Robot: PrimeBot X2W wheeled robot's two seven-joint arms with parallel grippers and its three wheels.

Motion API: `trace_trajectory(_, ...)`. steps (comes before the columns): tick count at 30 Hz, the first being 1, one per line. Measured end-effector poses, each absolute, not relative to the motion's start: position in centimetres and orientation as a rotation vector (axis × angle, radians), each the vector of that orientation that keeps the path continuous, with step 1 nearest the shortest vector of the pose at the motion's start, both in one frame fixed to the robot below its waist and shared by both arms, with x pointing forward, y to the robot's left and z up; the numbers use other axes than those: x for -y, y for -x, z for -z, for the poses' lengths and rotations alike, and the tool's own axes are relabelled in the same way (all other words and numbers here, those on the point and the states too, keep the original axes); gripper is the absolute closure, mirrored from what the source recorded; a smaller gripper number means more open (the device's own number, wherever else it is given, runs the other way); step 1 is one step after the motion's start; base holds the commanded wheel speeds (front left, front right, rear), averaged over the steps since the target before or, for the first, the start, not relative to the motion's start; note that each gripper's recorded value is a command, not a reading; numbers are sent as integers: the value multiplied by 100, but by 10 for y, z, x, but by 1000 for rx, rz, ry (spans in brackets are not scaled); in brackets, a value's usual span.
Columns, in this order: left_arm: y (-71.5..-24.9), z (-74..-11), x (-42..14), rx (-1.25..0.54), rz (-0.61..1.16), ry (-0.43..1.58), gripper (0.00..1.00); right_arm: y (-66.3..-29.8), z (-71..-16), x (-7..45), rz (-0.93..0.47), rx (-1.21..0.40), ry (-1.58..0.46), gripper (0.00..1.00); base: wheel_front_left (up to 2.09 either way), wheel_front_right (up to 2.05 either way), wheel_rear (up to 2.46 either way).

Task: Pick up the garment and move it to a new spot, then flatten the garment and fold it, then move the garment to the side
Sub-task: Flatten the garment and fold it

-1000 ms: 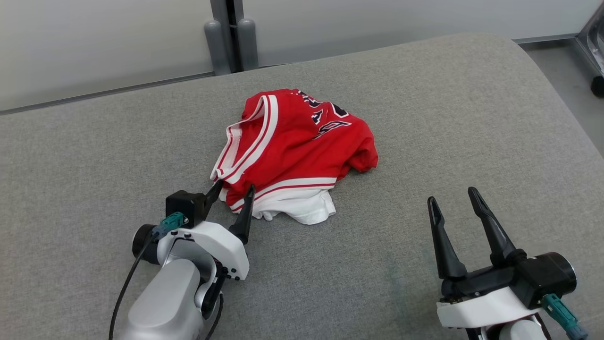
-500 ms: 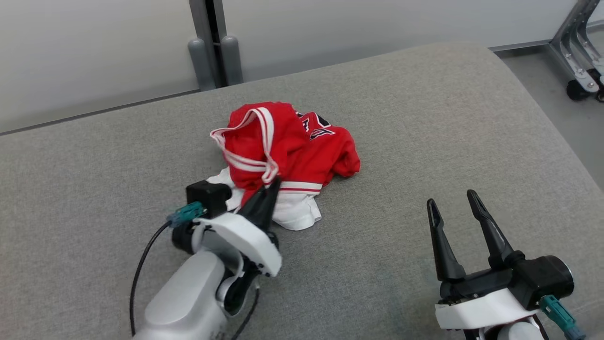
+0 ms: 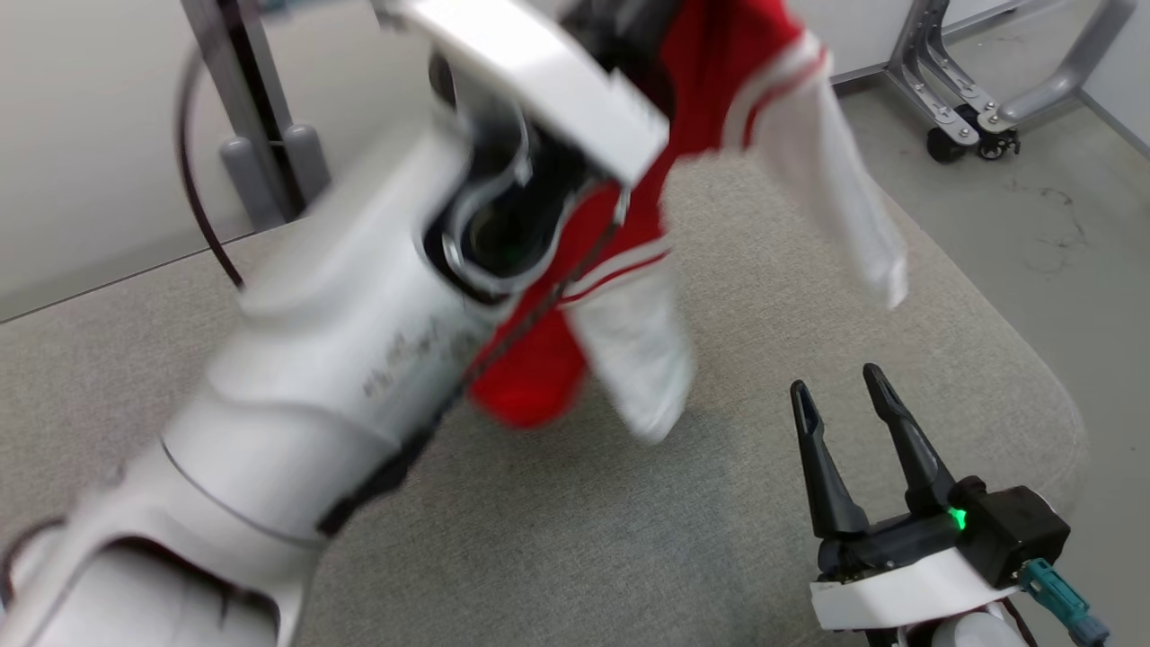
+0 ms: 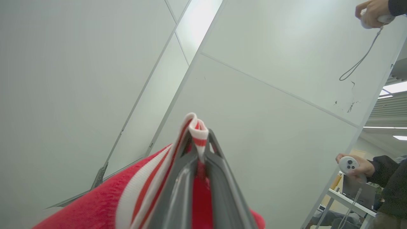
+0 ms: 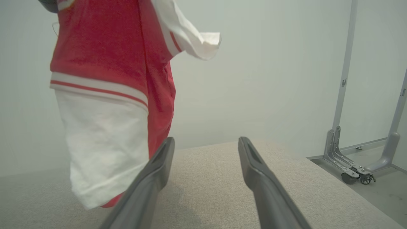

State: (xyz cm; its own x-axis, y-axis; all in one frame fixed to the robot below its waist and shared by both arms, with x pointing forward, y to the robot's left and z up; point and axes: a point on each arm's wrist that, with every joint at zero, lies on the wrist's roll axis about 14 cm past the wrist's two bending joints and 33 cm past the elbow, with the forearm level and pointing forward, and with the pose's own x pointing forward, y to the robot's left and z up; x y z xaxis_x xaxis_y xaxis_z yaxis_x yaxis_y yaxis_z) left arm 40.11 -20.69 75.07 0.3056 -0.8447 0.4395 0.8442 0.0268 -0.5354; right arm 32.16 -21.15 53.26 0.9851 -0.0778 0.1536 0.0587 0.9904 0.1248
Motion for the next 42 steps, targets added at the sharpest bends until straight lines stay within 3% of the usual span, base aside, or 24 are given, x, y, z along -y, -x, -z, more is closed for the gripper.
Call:
trace_trajectory(4,-400,-829,199,176,1342,896,100,-320,-534,220,95,165,-115,0,0,0,0)
trace_trajectory(8,-425,-836,180,202,1256,907,100,-324,-537,223,98,175,-112,0,0,0,0)
trace_trajectory(14,-491,-705,114,-18,961,841,100,-336,-526,210,52,141,-101,0,0,0,0)
trace_trajectory(21,-519,-544,0,-237,575,816,100,-353,-501,190,-17,62,-79,0,0,0,0)
trace_trajectory(30,-519,-473,-70,-249,377,649,100,-367,-495,181,-48,45,-71,0,0,0,0)
trace_trajectory(32,-521,-470,-79,-239,342,646,0,-368,-494,178,-58,41,-70,0,0,0,0)
trace_trajectory(37,-536,-507,-94,-61,313,624,0,-372,-489,173,-74,30,-75,0,0,0,0)
trace_trajectory(42,-505,-496,-88,-13,292,547,0,-375,-487,168,-89,23,-81,0,0,0,0)
